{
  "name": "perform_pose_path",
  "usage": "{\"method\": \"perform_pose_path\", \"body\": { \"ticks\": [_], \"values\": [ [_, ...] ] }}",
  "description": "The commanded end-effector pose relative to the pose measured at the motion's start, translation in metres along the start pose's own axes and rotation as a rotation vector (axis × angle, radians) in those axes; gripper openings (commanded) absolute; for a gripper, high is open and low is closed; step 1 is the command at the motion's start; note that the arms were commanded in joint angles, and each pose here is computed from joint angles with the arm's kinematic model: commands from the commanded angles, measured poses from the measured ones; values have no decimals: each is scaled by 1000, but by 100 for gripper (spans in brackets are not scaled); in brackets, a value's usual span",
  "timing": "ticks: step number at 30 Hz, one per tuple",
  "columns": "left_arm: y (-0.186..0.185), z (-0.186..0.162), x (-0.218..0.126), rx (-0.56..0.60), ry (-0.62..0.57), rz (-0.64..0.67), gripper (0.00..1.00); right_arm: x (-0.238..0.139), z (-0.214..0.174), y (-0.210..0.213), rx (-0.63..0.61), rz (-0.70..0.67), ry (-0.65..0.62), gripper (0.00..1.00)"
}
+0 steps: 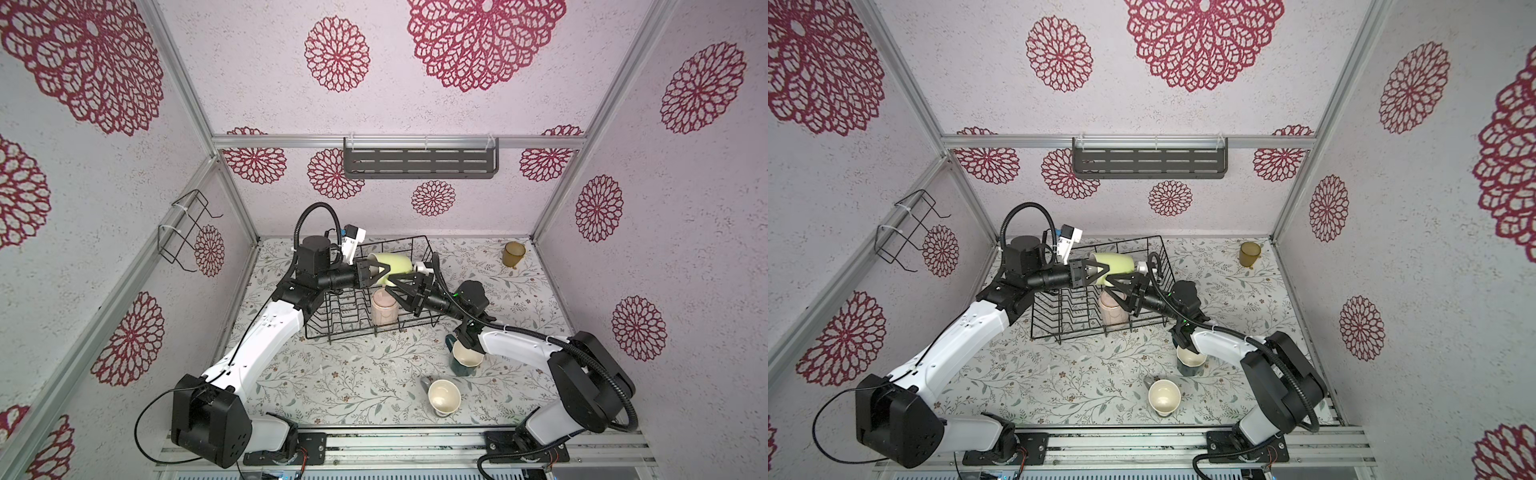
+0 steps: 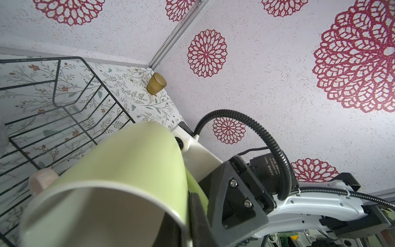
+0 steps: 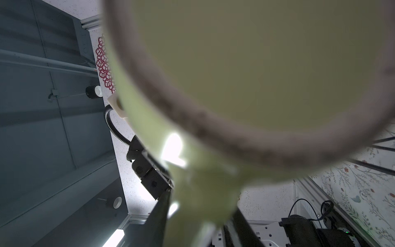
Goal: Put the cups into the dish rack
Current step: 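Open the left gripper to hand the green mug to the right gripper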
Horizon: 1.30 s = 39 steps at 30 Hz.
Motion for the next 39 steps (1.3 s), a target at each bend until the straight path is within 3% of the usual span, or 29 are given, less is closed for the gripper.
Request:
{"method": "perform_pose_path", "body": {
  "ticks": [1,7,16,20,22,26,28,31,39],
  "values": [
    [-35,15,-7,155,-52,-105,0,7,-6,22,-30,60,23,39],
    [-40,12,-6,169,-46,-130,0,11,-5,15,-28,29,23,36],
    [-45,5,-8,189,-39,-155,0,14,3,7,-64,9,-7,0],
    [-43,5,-8,191,-49,-144,2,18,4,11,-147,-13,-7,0],
    [-38,3,-8,183,-51,-125,15,18,6,12,-203,-33,-18,0],
    [-26,6,-8,168,-80,-77,25,19,12,13,-340,-86,-20,0],
    [-20,9,-9,140,-86,-55,41,18,16,13,-417,-124,-28,0],
    [-8,10,-11,121,-106,-6,53,16,22,9,-548,-200,-30,0],
    [20,13,-20,58,-146,95,59,-1,51,-12,-931,-513,-57,0]
  ]
}}
Point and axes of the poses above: each gripper's point midway between its finger pads, its own x axis out along the fingers, its own y axis along the line the jaws close on, z = x × y, the point moved 1 cm from there along -x, back along the fingers, and after that the axes turned 3 degrees about -x, right-handed, at the moved point
